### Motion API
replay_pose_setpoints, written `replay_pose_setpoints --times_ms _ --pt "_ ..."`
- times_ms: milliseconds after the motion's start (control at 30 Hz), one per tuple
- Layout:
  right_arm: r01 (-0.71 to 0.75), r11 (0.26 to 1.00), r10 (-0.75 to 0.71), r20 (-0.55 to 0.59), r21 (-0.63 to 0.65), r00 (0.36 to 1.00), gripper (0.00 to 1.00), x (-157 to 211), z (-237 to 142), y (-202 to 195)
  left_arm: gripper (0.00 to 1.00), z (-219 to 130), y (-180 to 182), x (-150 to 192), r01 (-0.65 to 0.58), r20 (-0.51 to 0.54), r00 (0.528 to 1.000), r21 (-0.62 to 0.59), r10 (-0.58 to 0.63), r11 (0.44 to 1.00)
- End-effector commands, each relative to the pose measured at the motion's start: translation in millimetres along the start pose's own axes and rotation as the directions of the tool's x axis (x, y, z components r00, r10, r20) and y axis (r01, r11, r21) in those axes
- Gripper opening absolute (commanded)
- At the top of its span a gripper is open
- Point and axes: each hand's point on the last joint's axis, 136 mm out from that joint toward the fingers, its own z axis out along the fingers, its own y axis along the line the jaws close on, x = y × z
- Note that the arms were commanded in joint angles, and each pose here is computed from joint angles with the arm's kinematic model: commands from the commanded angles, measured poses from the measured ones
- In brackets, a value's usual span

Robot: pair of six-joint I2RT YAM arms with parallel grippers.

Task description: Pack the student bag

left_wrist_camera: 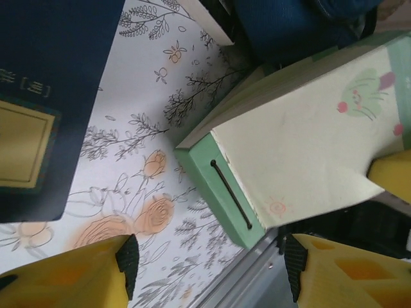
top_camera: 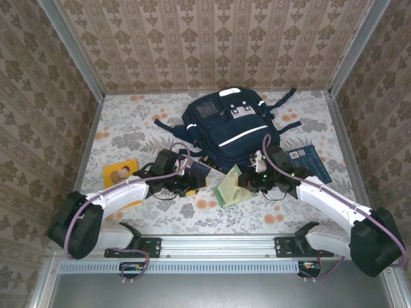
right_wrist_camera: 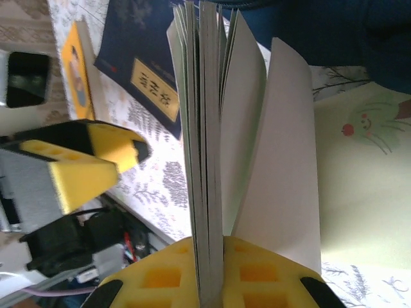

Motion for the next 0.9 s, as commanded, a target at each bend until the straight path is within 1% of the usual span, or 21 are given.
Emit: replay_pose_setpoints --times_ms 0,200,433,567,733,867 --pt "-0.017 0.99 0.022 0.029 -0.142 0.999 0.05 -9.6 -12.2 37.4 0.65 7.8 -12.1 -11.9 0.09 0.013 0.996 0.094 -0.092 0.991" --pt "-0.045 0.98 0.056 0.052 -0.196 0.997 0.05 -14.0 -17.3 47.0 0.65 26.7 -2.9 -22.7 0.215 0.023 0.975 0.138 -0.22 0.967" --pt "-0.115 0.957 0.137 0.067 -0.265 0.988 0.06 -18.2 -11.9 46.5 0.61 43.3 -17.4 -34.1 0.266 0.038 0.959 0.24 -0.283 0.934" --pt "-0.14 0.949 0.171 0.088 -0.283 0.981 0.05 -20.5 -10.7 42.6 0.52 47.0 -20.9 -39.1 0.297 0.051 0.944 0.302 -0.327 0.906" --pt "-0.162 0.947 0.199 0.11 -0.279 0.974 0.05 -22.0 -9.6 35.6 0.32 49.3 -20.1 -39.7 0.326 0.039 0.931 0.367 -0.364 0.872" --pt "-0.176 0.954 0.212 0.129 -0.241 0.969 0.06 -21.5 -9.0 25.3 0.21 49.3 -21.5 -40.8 0.33 0.034 0.927 0.406 -0.375 0.852"
